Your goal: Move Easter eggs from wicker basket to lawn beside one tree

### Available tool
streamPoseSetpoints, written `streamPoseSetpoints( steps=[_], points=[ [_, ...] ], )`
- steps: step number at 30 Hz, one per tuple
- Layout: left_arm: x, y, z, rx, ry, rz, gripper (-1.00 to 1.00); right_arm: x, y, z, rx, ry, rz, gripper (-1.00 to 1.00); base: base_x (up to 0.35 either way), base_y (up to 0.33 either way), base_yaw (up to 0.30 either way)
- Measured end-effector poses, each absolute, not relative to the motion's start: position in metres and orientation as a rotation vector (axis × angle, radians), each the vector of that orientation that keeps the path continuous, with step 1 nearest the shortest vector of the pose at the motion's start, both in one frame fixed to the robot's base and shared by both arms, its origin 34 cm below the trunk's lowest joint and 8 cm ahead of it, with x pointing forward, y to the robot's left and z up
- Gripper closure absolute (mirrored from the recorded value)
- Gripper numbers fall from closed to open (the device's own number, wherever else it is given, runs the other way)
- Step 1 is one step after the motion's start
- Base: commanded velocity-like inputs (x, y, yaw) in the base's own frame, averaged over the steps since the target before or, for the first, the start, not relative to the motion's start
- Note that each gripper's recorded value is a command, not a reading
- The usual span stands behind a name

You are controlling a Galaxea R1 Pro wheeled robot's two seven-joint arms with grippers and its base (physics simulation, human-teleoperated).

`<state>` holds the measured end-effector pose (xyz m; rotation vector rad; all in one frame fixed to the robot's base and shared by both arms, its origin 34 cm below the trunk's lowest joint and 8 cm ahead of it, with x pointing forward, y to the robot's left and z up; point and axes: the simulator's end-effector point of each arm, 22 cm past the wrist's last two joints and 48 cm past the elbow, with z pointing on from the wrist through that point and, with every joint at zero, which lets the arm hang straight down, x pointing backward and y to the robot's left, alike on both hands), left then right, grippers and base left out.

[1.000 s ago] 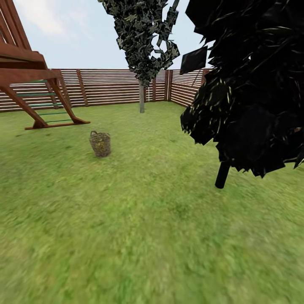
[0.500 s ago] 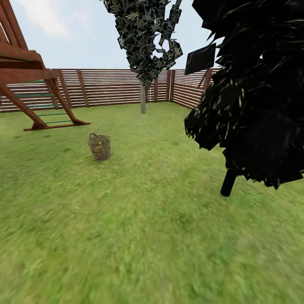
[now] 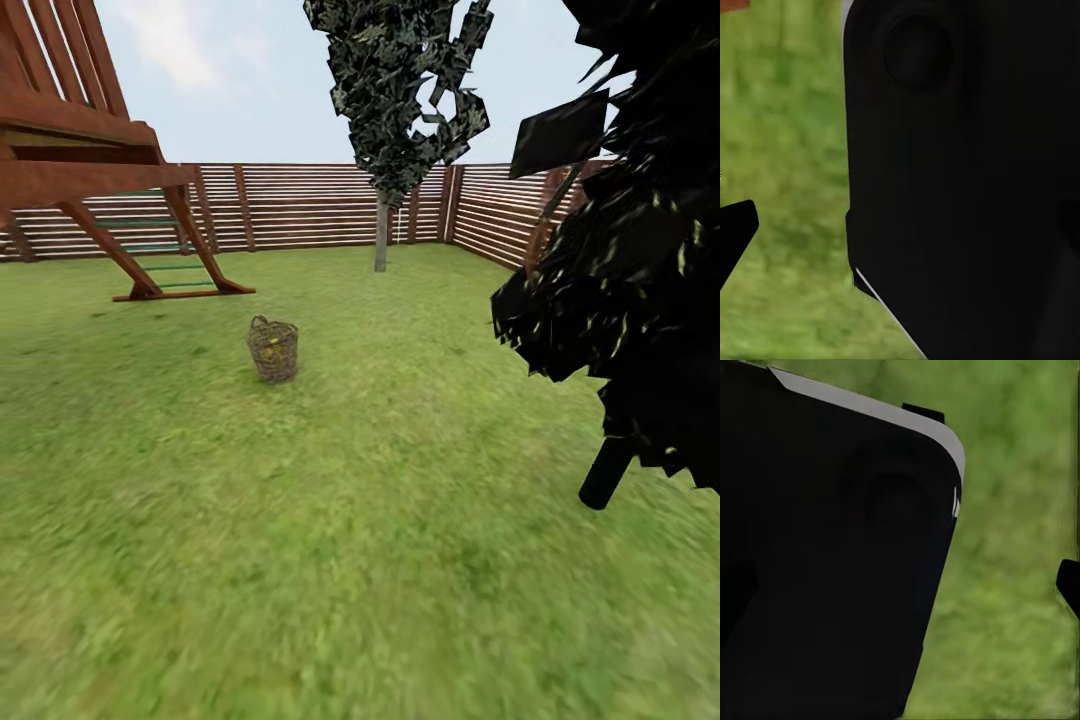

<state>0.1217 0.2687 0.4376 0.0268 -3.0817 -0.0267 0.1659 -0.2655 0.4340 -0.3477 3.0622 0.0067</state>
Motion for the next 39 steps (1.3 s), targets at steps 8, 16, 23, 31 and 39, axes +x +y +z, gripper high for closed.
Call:
streamPoseSetpoints(
  steps=[8, 16, 23, 31, 39],
  points=[
    [0.1217, 0.2691, 0.4377, 0.027, -3.082, -0.028, -1.0, 0.1657, -0.2655, 0.434, -0.349, 3.063, 0.007, -1.0, 0.34, 0.0, 0.262],
    [0.1217, 0.2688, 0.4376, 0.027, -3.082, -0.027, -1.0, 0.1657, -0.2655, 0.434, -0.349, 3.063, 0.007, -1.0, 0.34, 0.0, 0.262],
    [0.1217, 0.2689, 0.4377, 0.027, -3.082, -0.027, -1.0, 0.1657, -0.2653, 0.434, -0.349, 3.063, 0.008, -1.0, 0.34, 0.0, 0.262],
    [0.1218, 0.2685, 0.4376, 0.027, -3.082, -0.026, -1.0, 0.1662, -0.2655, 0.434, -0.348, 3.062, 0.007, -1.0, 0.34, 0.0, 0.16],
    [0.1218, 0.2684, 0.4376, 0.026, -3.082, -0.026, -1.0, 0.1661, -0.2654, 0.4341, -0.347, 3.062, 0.007, -1.0, 0.34, 0.0, 0.006]
  ],
)
